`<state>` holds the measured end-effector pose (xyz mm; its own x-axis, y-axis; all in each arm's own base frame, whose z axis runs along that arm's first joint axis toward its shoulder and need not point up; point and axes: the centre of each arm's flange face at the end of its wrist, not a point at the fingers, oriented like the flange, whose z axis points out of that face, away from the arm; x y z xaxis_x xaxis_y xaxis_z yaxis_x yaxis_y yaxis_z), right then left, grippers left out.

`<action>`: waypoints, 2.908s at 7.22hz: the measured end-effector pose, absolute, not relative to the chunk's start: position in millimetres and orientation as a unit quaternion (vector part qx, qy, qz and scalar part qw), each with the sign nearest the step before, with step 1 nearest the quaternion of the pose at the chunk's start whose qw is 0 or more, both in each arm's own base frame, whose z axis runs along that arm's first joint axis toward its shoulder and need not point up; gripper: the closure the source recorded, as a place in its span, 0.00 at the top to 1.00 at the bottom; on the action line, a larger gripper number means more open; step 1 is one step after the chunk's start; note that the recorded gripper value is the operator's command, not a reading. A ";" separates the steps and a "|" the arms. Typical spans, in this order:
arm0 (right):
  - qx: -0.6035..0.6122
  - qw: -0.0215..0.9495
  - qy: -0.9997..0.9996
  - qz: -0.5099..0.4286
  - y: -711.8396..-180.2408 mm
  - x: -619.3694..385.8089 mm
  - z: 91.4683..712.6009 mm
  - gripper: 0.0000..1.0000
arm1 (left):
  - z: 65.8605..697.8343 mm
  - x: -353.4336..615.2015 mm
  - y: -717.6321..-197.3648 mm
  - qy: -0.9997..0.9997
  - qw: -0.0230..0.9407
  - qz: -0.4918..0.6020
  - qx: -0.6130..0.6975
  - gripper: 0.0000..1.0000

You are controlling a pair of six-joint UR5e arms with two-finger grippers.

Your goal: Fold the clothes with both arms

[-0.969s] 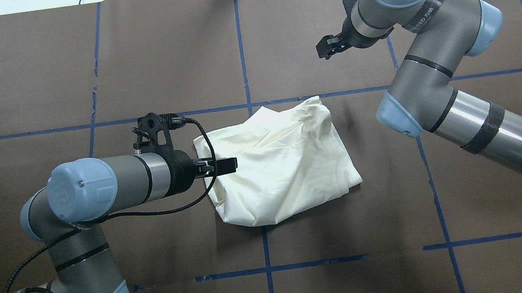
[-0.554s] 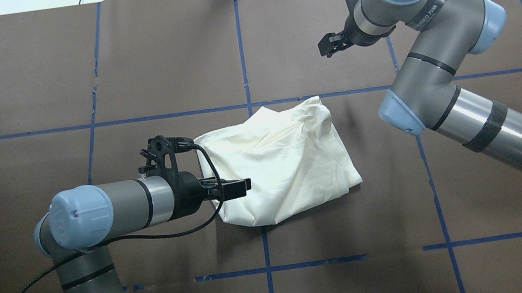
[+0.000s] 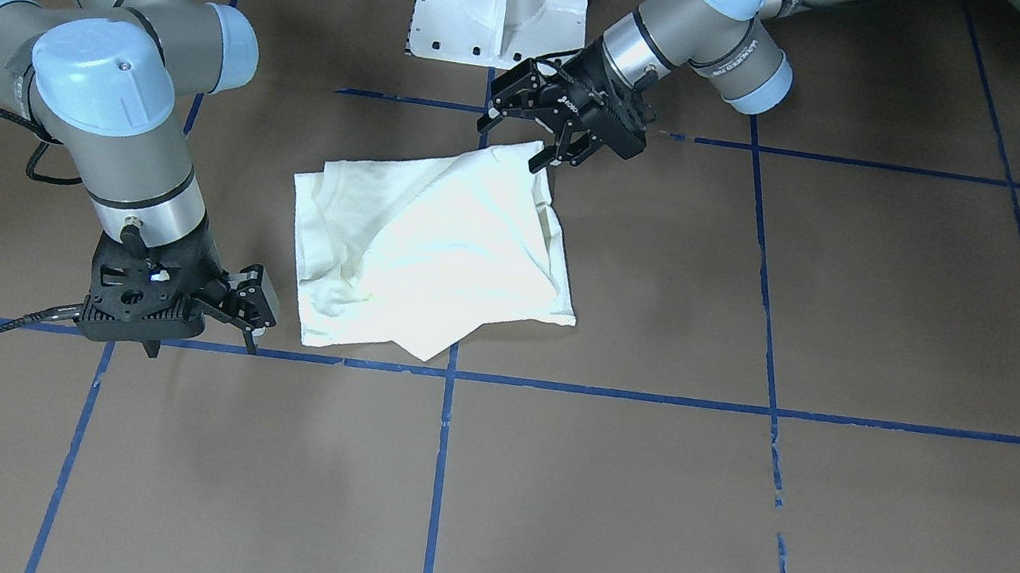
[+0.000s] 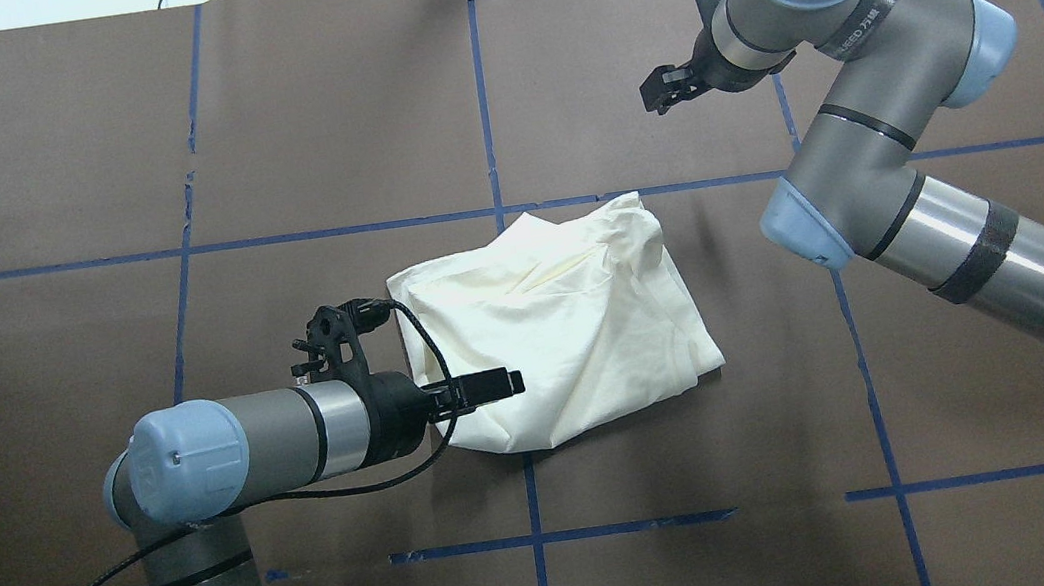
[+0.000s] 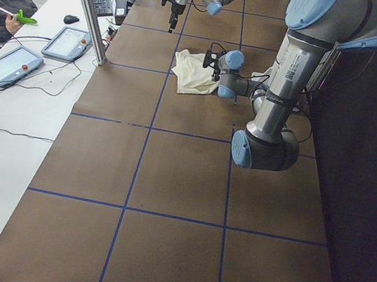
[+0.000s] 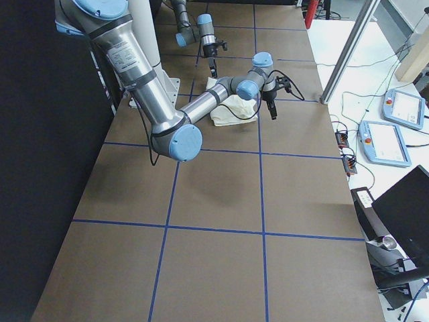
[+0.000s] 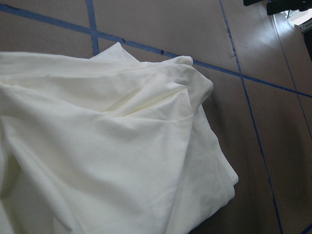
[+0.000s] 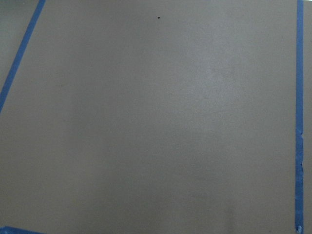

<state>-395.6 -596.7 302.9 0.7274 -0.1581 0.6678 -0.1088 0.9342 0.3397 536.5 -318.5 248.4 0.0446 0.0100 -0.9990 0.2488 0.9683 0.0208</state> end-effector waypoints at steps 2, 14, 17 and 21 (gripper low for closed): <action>0.180 0.912 -0.368 -0.013 -596.8 -394.8 304.0 1.00 | 256.6 546.6 -313.8 0.683 0.720 -0.104 0.066 1.00; 0.181 0.912 -0.368 -0.011 -598.0 -392.6 305.1 1.00 | 268.0 530.1 -345.3 0.668 0.727 -0.122 0.099 1.00; 0.181 0.912 -0.367 -0.011 -598.7 -391.6 305.1 1.00 | 283.2 529.5 -373.2 0.649 0.740 -0.117 0.134 0.83; 0.181 0.912 -0.367 -0.010 -599.2 -390.7 305.5 1.00 | 297.2 549.1 -378.7 0.642 0.744 -0.158 0.095 0.74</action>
<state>-390.7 -599.2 305.5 0.7307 -0.1519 0.6656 -0.1136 0.9343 0.3380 549.1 -378.7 297.2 0.1255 -0.1140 -0.9855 0.3570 0.9320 -0.0623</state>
